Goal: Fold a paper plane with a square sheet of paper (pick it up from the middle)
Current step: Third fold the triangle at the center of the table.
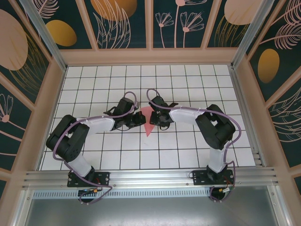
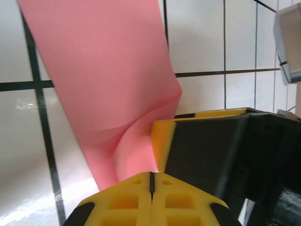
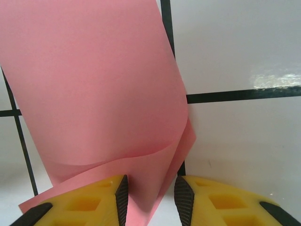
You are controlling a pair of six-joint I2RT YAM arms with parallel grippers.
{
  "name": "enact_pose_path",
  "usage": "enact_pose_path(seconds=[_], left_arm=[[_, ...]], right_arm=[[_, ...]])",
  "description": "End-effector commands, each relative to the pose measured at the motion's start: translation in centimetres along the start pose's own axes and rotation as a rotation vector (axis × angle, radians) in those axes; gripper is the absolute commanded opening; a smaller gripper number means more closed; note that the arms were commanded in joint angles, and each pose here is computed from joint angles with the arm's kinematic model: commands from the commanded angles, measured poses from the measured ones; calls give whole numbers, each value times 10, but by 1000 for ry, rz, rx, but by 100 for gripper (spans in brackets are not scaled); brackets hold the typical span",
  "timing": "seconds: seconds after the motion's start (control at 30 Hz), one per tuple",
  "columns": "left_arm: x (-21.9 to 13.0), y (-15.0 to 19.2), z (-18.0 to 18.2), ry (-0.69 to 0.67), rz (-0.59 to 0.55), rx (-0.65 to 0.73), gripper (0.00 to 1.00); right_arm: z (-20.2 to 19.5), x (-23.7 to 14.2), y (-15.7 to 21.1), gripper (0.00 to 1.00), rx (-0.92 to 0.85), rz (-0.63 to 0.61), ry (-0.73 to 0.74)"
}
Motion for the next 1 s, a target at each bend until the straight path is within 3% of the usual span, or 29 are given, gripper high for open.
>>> enact_pose_path(seconds=[0.0,0.53,0.97], left_arm=[[6,3,-7,34,20,2,3],[26,-4,25,-110,6,-29,2],[30,-7,31,-146,0,-14,2]], right_arm=[[-22,37,41,38,7,132,84],[-23,36,44,39,16,133,80],[-24,35,45,39,15,136,81]])
Point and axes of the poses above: each hand's point on the last joint's axis, 136 mm out from that joint toward the fingers, its own x axis out along the fingers, its own z axis along the line the jaws close on, y = z × x, the point moved 1 cm from there along -x, back along the fingers, and after that the axes turned 13 degrees about -x, right-handed, at the moved point
